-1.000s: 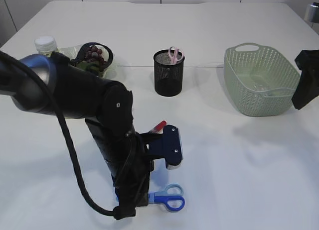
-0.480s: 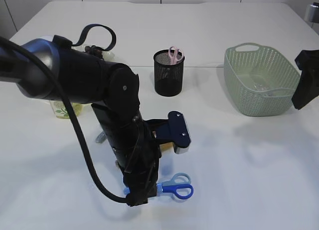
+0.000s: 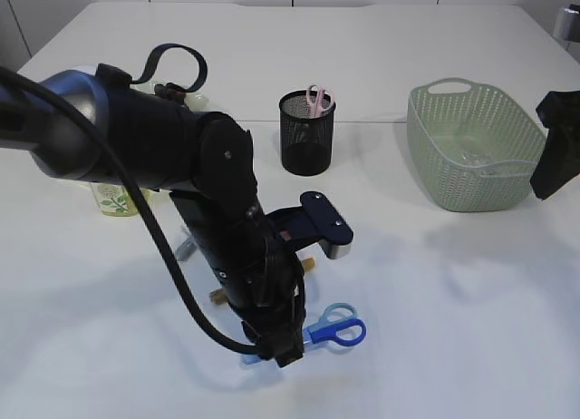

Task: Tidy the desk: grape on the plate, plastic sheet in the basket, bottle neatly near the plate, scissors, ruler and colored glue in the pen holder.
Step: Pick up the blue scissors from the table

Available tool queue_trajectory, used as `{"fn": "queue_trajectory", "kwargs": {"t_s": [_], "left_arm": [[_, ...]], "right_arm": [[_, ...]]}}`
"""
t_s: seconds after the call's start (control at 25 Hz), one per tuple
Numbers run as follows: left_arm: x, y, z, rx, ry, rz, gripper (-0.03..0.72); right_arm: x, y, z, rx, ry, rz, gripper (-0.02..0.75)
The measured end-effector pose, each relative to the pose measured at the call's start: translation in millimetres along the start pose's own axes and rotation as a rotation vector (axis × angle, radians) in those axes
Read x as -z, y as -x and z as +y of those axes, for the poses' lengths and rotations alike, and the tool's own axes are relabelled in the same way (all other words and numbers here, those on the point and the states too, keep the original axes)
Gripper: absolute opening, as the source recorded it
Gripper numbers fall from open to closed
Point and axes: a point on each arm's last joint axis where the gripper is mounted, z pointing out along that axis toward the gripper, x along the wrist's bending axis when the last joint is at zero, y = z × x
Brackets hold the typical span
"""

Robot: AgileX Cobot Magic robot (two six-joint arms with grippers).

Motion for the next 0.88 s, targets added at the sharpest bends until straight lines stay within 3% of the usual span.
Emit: {"fn": "queue_trajectory", "kwargs": {"t_s": [0.4,0.72,0.88], "left_arm": [[4,0.7,12,0.243,0.088,-0.025,0.165],[25,-4.2,41,0.327,0.234,-0.018,0.165],[38,-18.1,50,0.366,0.325,0.018,0.164]], "right_arm": [[0,0,0,0.000,0.000,0.000,0.471],[0,0,0,0.000,0.000,0.000,0.471],[0,0,0,0.000,0.000,0.000,0.471]]}}
